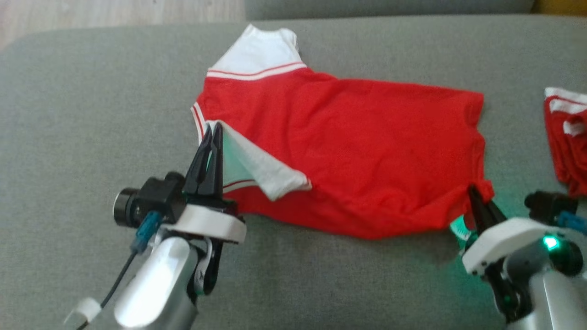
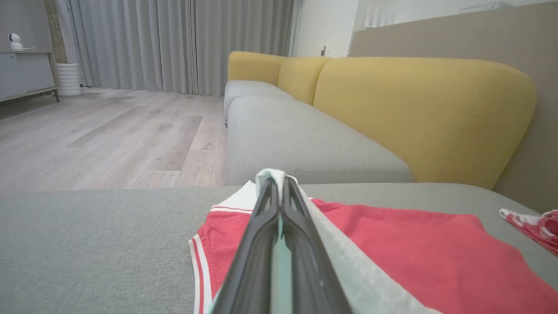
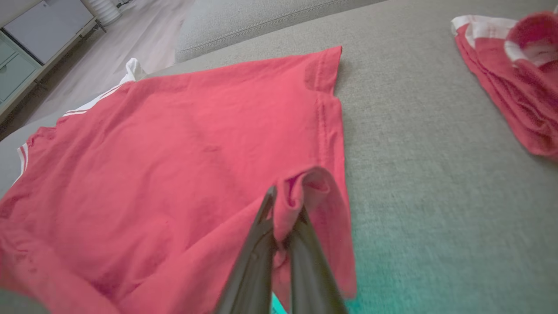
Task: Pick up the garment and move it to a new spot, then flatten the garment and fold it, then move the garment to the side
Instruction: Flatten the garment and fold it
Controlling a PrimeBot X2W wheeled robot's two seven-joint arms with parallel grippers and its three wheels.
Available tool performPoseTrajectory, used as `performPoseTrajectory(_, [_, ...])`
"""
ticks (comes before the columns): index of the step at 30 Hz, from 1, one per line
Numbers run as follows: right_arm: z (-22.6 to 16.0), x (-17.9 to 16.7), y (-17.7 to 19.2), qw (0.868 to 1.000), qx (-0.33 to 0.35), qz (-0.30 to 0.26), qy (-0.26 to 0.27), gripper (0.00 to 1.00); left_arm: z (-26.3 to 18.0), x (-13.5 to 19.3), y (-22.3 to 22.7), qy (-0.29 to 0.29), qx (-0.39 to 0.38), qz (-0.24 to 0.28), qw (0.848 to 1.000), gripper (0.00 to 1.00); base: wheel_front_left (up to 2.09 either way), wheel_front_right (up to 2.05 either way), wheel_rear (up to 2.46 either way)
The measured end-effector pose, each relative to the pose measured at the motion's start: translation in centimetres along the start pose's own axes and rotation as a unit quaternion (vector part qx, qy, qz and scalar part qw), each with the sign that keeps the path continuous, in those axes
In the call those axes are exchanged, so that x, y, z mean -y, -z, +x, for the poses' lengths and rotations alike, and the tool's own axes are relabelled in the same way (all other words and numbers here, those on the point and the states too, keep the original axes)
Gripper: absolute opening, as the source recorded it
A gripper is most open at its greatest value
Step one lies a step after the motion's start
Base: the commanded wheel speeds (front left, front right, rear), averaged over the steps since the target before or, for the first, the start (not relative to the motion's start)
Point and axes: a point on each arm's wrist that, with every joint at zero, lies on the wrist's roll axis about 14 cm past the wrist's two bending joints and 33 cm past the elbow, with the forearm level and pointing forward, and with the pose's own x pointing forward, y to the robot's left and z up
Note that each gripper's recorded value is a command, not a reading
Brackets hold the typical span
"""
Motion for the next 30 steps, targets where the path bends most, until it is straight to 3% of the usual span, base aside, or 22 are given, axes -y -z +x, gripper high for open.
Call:
performPoseTrajectory(5, [2.0, 0.8, -0.1, 1.0, 0.0, 0.005, 0.01, 0.0, 1.7, -0.9, 3.1, -0.006, -0.04, 0.003, 0.999, 0.0, 0.0, 0.0, 0.0])
performPoseTrajectory(6, [2.3, 1.0, -0.2, 1.0, 0.001, 0.003, 0.013, 0.36, 1.9, -1.1, 3.6, -0.008, -0.044, 0.003, 0.999, 0.0, 0.0, 0.0, 0.0])
performPoseTrajectory(7, [2.4, 1.1, -0.2, 1.0, 0.004, 0.002, 0.014, 0.36, 2.1, -1.1, 3.9, -0.008, -0.048, 0.002, 0.999, 0.0, 0.0, 0.0, 0.0])
performPoseTrajectory(8, [2.5, 1.1, -0.3, 1.0, 0.006, 0.001, 0.015, 0.88, 2.2, -1.0, 4.2, -0.007, -0.053, 0.0, 0.999, 0.0, 0.0, 0.0, 0.0])
performPoseTrajectory(9, [2.5, 1.1, -0.3, 1.0, 0.007, 0.001, 0.016, 1.0, 2.2, -1.0, 4.4, -0.008, -0.057, -0.001, 0.998, 0.0, 0.0, 0.0, 0.0])
performPoseTrajectory(10, [2.5, 1.2, -0.3, 1.0, 0.01, 0.002, 0.016, 1.0, 2.3, -1.0, 4.5, -0.009, -0.058, -0.003, 0.998, 0.22, 0.0, 0.0, 0.0])
performPoseTrajectory(11, [2.4, 1.2, -0.5, 1.0, 0.016, 0.001, 0.017, 1.0, 2.2, -0.9, 4.4, -0.009, -0.056, -0.003, 0.998, 0.55, 0.0, 0.0, 0.0])
performPoseTrajectory(12, [2.3, 1.2, -0.8, 1.0, 0.025, 0.0, 0.017, 1.0, 2.2, -0.9, 4.2, -0.009, -0.052, -0.003, 0.999, 1.0, 0.0, 0.0, 0.0])
performPoseTrajectory(20, [0.1, 0.7, -5.0, 0.993, 0.12, -0.009, 0.012, 1.0, -0.2, -1.7, 3.0, -0.042, -0.034, -0.043, 0.998, 1.0, 0.0, 0.0, 0.0])
performPoseTrajectory(30, [-4.4, 2.0, -1.9, 0.995, 0.09, -0.032, 0.036, 1.0, -9.0, -3.6, 9.2, -0.122, -0.173, -0.14, 0.967, 1.0, 0.0, 0.0, 0.0])
